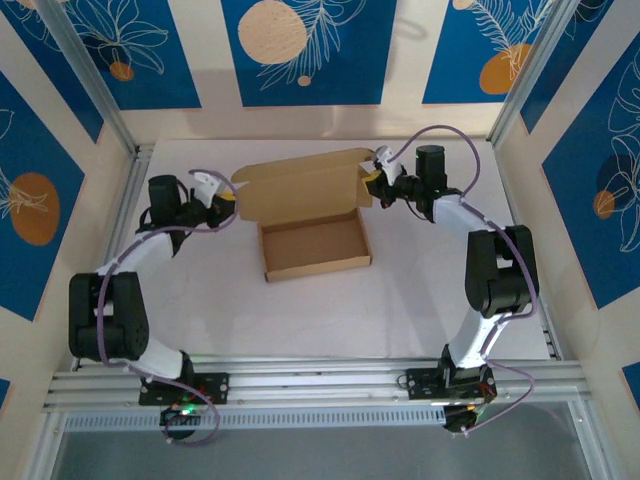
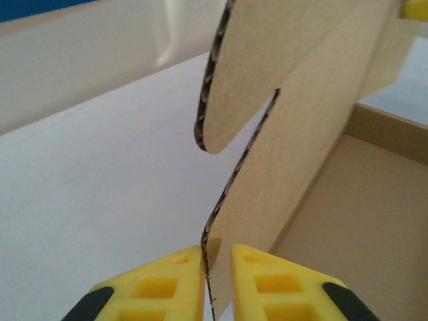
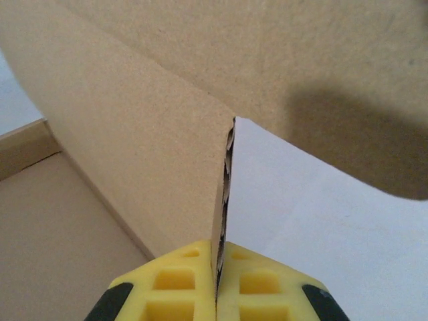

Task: Fold the paper box

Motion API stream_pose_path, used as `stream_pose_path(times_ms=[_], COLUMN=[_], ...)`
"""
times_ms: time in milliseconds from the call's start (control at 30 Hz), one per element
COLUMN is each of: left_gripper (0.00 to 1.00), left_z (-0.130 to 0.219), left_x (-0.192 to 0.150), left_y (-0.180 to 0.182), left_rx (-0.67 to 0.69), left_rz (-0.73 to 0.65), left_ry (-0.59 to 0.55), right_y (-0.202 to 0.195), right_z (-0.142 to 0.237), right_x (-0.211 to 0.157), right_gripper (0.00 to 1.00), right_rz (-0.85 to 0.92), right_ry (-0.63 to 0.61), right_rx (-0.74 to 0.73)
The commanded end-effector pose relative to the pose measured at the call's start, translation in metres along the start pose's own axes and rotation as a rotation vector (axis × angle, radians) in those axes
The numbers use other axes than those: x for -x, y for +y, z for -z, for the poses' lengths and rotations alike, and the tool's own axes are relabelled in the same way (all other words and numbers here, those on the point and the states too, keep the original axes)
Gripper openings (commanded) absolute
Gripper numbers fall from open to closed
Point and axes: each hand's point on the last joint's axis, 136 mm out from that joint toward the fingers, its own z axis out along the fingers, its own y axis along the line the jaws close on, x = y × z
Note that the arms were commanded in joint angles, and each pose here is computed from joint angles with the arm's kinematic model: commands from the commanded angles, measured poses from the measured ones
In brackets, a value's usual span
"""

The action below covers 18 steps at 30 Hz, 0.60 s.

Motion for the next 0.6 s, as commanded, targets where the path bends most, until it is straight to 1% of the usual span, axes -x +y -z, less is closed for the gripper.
stream_pose_path(times_ms=[0,67,133,267,300,367,467,567], left_gripper=[0.28,0.30,0.33,0.38,0.42,0.53,0.61,0.66], left_z=[0.000,0.006,0.012,0.021,0.021,0.020,0.024,0.030], left_x=[0.007,0.006,0.009,0.014,0.014,0.006,-0.003,-0.003], left_y=[-0.065,-0.072,-0.082,-0.101,-0.104,-0.114,-0.109,-0.096], left_rx=[-0.213,-0.222,-0.242,-0.264,-0.267,-0.277,-0.218,-0.134], left_rz=[-0.009,0.012,0.031,0.040,0.040,0.015,-0.048,-0.118], left_ry=[-0.046,-0.041,-0.049,-0.032,-0.022,0.014,0.066,0.097], right_y=[0.028,0.030,0.029,0.022,0.024,0.028,0.035,0.030], right_z=[-0.004,0.001,0.000,0.014,0.015,0.011,0.000,-0.005], right_x=[0.018,0.019,0.020,0.027,0.026,0.020,0.010,-0.001], right_gripper=[0.00,0.03,0.05,0.09,0.09,0.10,0.09,0.04], right_rz=[0.051,0.109,0.159,0.154,0.167,0.209,0.250,0.246], right_ry=[-0.080,-0.116,-0.111,-0.194,-0.211,-0.209,-0.171,-0.146], right_rx=[0.199,0.268,0.304,0.435,0.464,0.508,0.550,0.563])
